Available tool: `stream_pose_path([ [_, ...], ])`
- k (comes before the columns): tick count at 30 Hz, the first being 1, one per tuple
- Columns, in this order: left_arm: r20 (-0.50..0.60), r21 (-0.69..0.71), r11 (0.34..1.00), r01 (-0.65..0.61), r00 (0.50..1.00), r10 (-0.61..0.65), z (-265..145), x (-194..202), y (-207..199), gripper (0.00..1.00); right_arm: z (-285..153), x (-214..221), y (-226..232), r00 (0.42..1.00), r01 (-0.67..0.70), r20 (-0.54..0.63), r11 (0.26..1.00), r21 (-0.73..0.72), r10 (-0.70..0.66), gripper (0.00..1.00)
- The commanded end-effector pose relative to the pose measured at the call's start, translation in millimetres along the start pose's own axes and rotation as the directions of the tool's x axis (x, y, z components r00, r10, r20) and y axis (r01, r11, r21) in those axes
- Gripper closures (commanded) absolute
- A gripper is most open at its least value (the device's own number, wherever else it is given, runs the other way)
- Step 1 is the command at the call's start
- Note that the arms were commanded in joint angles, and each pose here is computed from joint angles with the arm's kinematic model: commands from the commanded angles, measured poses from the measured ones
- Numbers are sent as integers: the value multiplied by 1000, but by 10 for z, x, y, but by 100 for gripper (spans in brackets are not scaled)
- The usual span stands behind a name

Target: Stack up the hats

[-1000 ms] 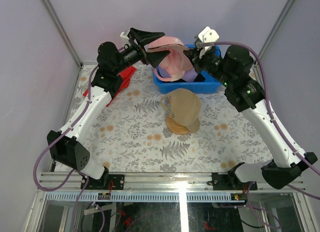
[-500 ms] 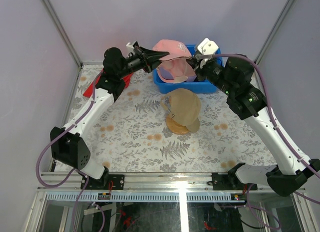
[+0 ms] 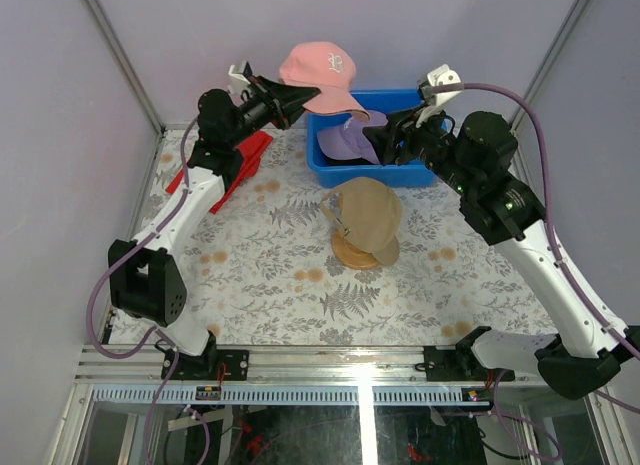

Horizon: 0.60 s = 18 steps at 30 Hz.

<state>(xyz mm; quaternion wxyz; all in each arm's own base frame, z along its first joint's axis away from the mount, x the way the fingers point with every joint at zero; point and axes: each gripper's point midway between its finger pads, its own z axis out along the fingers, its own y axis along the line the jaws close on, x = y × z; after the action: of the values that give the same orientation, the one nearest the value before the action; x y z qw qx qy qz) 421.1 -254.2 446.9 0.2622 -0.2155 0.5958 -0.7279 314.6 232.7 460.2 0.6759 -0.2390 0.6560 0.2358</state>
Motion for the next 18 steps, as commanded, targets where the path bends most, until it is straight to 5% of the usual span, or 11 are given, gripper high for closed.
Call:
stream_pose_path([
  [1,103,210,921,-328,944,312,-117,-40,-676,100,-107,-393,93,956,-275,103,961,-6,274,36],
  [5,180,288,862,-417,908,379,-249,-7,-842,100,41,-351,329,845,-533,-1,841,-96,535,35],
  [10,204,331,815,-476,879,431,-359,68,-935,100,164,-458,378,513,-837,-86,475,-273,854,35],
  [15,196,367,768,-524,851,487,-467,163,-981,100,217,-513,187,207,-922,-159,138,-361,965,36],
  [18,204,383,748,-541,840,503,-524,196,-994,100,239,-608,167,92,-912,-208,-2,-411,974,37],
])
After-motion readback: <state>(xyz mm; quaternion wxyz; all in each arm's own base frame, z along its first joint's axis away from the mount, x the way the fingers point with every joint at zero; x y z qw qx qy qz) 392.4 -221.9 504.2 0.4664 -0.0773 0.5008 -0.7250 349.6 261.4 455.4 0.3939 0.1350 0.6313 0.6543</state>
